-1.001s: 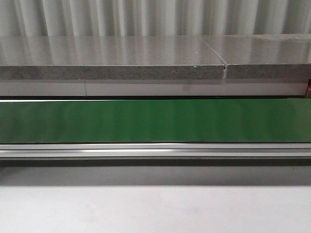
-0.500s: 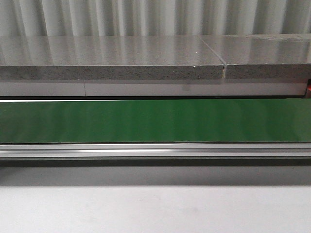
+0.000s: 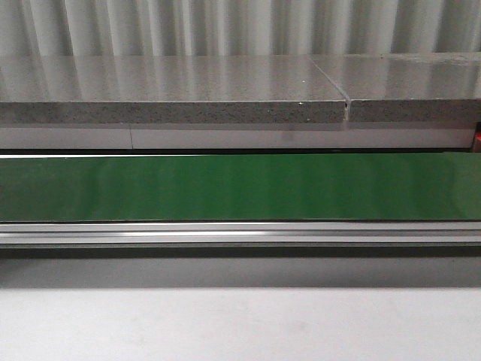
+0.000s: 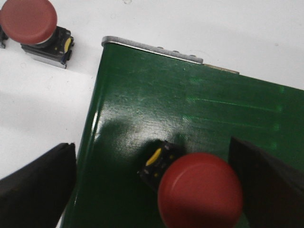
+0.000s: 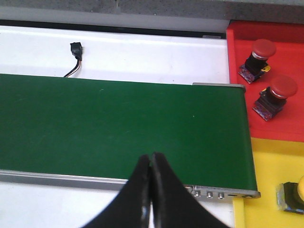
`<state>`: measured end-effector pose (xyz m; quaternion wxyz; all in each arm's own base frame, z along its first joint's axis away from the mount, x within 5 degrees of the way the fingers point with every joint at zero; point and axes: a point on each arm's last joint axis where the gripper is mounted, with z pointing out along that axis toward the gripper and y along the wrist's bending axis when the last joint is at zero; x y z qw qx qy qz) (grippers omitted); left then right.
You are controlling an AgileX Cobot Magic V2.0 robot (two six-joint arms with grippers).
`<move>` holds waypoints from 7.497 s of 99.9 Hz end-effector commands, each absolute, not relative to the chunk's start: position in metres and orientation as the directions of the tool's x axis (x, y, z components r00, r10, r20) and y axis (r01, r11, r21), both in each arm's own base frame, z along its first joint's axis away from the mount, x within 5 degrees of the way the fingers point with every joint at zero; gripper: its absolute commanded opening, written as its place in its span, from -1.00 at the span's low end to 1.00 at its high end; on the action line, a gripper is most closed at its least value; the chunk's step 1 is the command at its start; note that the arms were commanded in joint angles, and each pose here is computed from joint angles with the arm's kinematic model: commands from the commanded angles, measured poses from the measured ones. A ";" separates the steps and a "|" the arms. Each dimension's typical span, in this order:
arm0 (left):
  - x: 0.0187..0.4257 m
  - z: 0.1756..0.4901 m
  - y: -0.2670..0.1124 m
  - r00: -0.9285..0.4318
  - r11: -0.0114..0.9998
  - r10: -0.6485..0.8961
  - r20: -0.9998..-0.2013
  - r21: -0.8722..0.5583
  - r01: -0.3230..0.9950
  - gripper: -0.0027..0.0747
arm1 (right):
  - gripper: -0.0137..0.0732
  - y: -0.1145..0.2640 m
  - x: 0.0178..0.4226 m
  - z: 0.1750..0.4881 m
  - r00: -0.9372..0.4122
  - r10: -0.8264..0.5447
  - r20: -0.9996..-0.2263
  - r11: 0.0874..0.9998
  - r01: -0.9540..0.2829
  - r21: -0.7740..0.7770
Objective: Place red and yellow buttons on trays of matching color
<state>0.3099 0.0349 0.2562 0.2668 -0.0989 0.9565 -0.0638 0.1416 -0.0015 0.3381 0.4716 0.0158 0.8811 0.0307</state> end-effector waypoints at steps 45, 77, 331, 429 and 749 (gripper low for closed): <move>0.282 0.330 0.053 -0.627 0.963 -0.269 -0.731 -0.190 -0.191 0.78 | -0.84 -0.002 0.143 0.351 -0.481 0.054 -0.875 0.998 -0.002 0.062; 0.289 0.291 0.117 -0.632 0.887 -0.444 -0.636 -0.210 -0.412 0.78 | -0.84 -0.002 0.143 0.351 -0.481 0.054 -0.875 0.998 -0.002 0.062; 0.325 0.333 0.080 -0.743 0.965 -0.263 -0.615 -0.160 -0.208 -0.90 | -0.84 -0.002 0.143 0.351 -0.481 0.054 -0.875 0.998 -0.002 0.062; 0.329 0.281 0.032 -0.878 0.990 -0.116 -0.465 -0.129 -0.062 -0.82 | -0.84 -0.002 0.143 0.351 -0.481 0.054 -0.875 0.998 -0.002 0.062; 0.119 0.347 -0.022 -0.347 0.979 -0.033 -0.937 -0.101 0.180 -0.98 | 0.80 0.017 0.180 0.325 -0.619 -0.017 -0.785 0.986 -0.141 0.090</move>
